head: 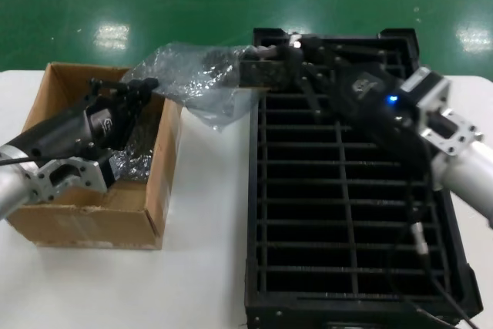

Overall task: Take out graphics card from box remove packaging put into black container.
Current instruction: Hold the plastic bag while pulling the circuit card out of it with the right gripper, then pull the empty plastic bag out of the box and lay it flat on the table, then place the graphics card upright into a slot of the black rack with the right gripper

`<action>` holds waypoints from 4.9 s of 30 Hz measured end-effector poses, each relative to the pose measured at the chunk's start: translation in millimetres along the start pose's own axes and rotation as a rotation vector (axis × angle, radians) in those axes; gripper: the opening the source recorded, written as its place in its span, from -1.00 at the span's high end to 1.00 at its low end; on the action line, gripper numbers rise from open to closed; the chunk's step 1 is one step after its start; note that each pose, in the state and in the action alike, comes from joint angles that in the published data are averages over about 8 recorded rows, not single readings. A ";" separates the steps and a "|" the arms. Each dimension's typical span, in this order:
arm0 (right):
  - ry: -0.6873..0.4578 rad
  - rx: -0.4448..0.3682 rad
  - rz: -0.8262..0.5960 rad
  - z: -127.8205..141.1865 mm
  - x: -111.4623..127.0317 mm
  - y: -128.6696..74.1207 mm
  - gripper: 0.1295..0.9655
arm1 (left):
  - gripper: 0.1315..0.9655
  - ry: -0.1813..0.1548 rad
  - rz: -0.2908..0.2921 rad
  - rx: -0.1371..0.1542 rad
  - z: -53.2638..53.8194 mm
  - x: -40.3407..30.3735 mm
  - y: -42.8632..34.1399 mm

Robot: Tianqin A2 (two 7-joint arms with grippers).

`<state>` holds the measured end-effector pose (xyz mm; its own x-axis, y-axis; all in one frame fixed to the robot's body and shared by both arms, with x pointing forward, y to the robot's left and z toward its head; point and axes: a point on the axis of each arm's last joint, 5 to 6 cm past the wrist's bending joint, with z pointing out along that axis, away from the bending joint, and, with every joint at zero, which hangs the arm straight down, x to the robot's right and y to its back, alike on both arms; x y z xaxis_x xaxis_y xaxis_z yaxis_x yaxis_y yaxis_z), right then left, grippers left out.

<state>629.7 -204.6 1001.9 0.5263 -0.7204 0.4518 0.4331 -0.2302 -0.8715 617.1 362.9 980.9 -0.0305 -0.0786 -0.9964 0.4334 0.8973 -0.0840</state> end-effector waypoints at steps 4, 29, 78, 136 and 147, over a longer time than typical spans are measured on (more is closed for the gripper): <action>0.047 -0.012 -0.019 -23.0 8.6 -7.3 0.88 | 0.98 -0.005 -0.016 -0.009 2.6 -0.4 1.9; 0.267 -0.052 -0.080 -99.3 23.5 -25.5 0.88 | 0.98 -0.247 -1.329 -0.032 15.7 -32.3 -58.9; 0.320 -0.044 0.008 -95.5 15.0 5.1 0.88 | 0.98 -0.031 -1.660 -0.361 24.0 69.4 -128.7; 0.012 -0.602 -0.452 10.5 -17.5 -125.1 0.88 | -0.76 -0.157 -1.110 -0.120 -41.0 26.9 -93.8; 0.051 -0.769 -0.604 40.5 -37.0 -137.3 0.88 | -0.93 -0.208 -1.110 -0.107 -52.5 26.8 -84.0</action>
<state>580.4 -119.8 1112.6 0.3326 -0.3648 0.8697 0.0140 -0.9202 -0.3913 532.6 308.2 960.9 -0.1950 -0.9158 -0.3511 0.1804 0.3184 -0.9306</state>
